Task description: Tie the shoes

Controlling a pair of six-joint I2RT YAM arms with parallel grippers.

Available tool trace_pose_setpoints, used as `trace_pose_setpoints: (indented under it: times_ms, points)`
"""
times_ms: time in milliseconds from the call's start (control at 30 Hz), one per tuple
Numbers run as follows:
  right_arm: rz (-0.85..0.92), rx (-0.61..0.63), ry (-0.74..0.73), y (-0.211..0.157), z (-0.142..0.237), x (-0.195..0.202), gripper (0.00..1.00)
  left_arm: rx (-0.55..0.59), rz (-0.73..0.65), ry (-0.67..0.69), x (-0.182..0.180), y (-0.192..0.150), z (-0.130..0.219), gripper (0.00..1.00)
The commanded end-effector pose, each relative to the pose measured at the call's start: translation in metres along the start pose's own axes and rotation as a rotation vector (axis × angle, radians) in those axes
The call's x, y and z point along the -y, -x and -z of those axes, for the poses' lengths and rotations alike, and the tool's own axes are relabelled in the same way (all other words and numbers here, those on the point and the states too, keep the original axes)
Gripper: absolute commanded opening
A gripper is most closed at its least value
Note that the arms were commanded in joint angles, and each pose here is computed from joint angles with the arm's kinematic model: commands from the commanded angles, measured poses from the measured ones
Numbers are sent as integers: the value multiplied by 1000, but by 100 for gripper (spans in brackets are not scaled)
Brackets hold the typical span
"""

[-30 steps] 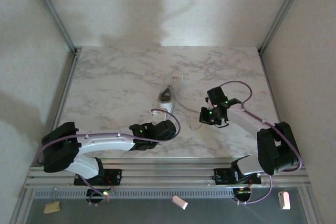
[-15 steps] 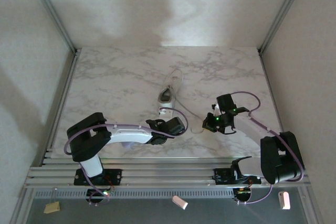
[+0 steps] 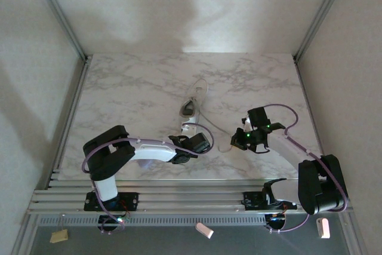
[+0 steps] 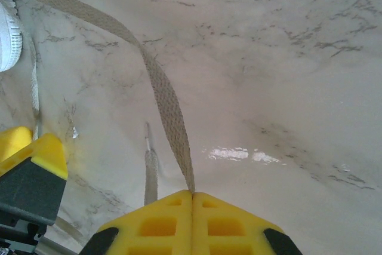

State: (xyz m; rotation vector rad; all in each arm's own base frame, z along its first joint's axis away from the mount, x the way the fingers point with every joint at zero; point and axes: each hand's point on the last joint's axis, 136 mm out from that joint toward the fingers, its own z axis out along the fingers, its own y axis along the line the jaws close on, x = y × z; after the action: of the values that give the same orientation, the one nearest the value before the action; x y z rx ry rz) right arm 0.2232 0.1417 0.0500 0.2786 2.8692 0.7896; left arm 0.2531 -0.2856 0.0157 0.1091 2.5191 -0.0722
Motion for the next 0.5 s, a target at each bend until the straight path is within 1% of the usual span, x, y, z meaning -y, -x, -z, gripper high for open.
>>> trace_pose_setpoints:
  times_ms: [0, 67, 267, 333, 400, 467]
  points:
    - [-11, -13, -7, -6, 3, 3, 0, -77, -30, 39, -13, -26, -14, 39]
    - [-8, -6, -15, -5, 5, 4, 0, -81, -46, 53, -13, -29, -13, 29]
    - [0, -4, -31, -5, 4, 7, 0, -66, -109, 78, 0, -24, -4, 6]
    - [1, -1, -37, -5, 4, 9, 0, -51, -115, 85, 3, -18, -1, 0]
    - [3, 4, -42, -5, 5, 9, 0, -25, -109, 73, 10, -5, 6, 0]
    - [12, 15, -42, -5, 6, 10, 0, 14, -101, 40, 23, 15, 19, 0]
